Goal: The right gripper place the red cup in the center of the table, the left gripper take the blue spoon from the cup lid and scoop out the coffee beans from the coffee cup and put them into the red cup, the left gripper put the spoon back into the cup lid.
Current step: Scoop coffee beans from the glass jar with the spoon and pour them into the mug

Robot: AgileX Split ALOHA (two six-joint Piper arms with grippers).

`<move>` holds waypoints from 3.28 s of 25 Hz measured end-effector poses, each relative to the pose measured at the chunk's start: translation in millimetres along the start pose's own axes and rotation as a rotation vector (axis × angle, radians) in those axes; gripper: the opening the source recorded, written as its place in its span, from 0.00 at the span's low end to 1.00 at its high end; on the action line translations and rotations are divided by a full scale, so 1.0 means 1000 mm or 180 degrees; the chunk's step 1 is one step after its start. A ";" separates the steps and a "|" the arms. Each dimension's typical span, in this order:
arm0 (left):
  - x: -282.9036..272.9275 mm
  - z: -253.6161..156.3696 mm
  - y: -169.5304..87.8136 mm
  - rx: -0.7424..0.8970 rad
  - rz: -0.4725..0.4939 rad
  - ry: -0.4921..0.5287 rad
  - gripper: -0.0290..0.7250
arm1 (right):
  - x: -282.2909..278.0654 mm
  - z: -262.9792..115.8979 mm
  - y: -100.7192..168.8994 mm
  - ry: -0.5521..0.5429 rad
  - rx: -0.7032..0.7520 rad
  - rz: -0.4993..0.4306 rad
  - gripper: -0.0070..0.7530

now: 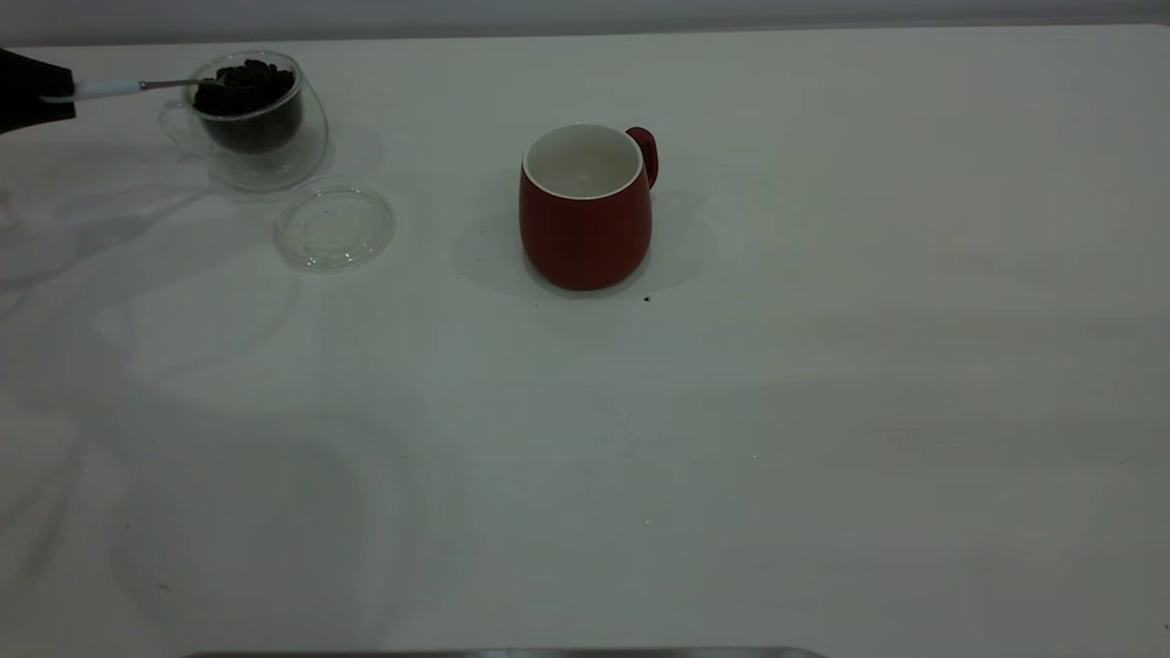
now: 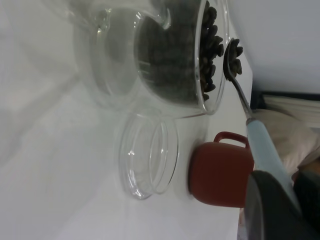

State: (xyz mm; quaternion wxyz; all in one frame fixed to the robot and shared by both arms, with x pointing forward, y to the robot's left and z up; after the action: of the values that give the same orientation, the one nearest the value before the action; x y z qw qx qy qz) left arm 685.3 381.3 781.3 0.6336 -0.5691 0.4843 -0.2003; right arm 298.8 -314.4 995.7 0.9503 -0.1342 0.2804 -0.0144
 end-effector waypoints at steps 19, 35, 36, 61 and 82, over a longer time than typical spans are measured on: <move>-0.001 -0.001 -0.004 0.0027 0.0020 0.0014 0.20 | 0.000 0.000 0.000 0.0000 0.0000 0.0000 0.33; 0.054 -0.032 -0.026 0.0253 0.0119 0.0474 0.20 | 0.000 0.000 0.000 0.0000 0.0003 0.0000 0.33; 0.059 -0.034 -0.027 0.0265 0.0126 0.0510 0.20 | 0.000 0.000 0.000 0.0000 0.0003 0.0000 0.33; 0.123 -0.082 -0.050 0.0320 0.0166 0.1006 0.20 | 0.000 0.000 0.000 0.0000 0.0003 0.0000 0.33; 0.158 -0.117 -0.060 0.0444 0.0216 0.1330 0.20 | 0.000 0.000 0.000 0.0000 0.0003 0.0000 0.33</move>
State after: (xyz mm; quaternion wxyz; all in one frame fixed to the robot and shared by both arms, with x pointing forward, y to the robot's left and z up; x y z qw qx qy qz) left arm 675.9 176.3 789.4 0.5637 -0.4535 0.6089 -0.3254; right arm 298.8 -314.4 995.7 0.9504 -0.1338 0.2804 -0.0145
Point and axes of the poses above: a point on each arm's last joint axis where the gripper is mounted, x pointing out along that axis toward the gripper, y along the wrist's bending axis when the last joint is at zero, z = x × y, the point moved 8 cm from there along x, pointing out along that axis toward the gripper, and after that the axes turned 13 degrees about -x, right-handed, at the moved point
